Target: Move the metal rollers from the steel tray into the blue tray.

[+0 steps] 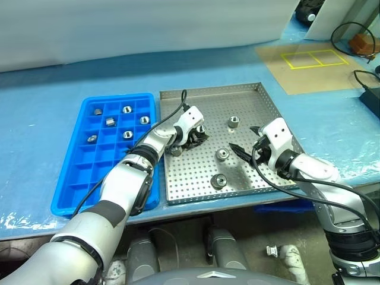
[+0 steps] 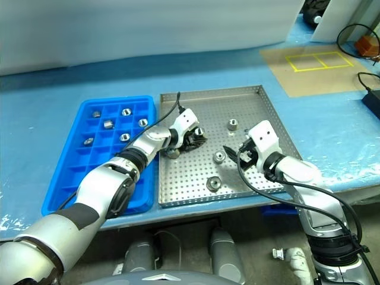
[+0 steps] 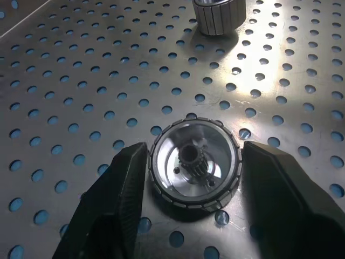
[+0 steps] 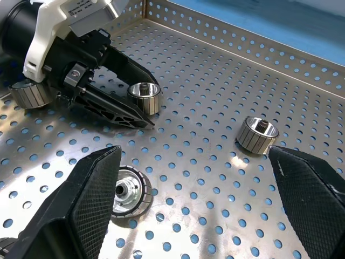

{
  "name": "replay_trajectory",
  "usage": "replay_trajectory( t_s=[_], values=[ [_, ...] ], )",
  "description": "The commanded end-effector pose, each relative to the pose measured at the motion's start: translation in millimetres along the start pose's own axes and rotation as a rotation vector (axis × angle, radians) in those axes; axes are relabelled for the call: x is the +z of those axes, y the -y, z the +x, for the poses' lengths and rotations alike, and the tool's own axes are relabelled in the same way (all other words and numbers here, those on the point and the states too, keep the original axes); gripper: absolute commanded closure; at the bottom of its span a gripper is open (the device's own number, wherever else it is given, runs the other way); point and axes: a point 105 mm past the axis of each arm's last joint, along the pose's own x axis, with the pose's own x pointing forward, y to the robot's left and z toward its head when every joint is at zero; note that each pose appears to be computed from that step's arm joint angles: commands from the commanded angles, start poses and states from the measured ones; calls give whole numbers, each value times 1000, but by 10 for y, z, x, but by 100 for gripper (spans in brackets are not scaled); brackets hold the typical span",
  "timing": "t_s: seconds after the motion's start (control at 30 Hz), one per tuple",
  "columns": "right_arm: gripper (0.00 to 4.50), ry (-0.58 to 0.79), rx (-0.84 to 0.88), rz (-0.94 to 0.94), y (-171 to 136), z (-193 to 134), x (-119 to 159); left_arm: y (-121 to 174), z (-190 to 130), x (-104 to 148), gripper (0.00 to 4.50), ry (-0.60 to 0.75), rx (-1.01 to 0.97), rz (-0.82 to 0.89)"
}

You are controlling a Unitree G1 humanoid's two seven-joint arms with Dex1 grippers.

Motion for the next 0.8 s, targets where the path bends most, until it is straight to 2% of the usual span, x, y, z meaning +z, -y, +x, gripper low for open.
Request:
replay_trajectory(
  t_s=[0.03,0.07,0.27,0.37,0.53,0.73,0.8],
  values=[
    [0,50,-22,-47,50,-51,168,-3,-20,-14,184,1,-15,-11],
    [0,50,-22,-48,50,-49,168,-4,-23,-12,203,2,-16,-10],
    [0,51,-22,-50,57,-35,172,-4,-36,38,203,37,-34,-42],
    [0,52,-22,-51,57,-30,177,-47,-44,45,262,31,-6,-27],
    [0,53,-18,-51,50,-27,179,-115,-74,60,262,33,27,-13],
    [0,58,8,-45,43,-17,202,-200,-174,423,262,206,-17,-70],
    [0,58,27,-46,25,-15,210,-200,-248,516,262,244,-70,-15]
  ],
)
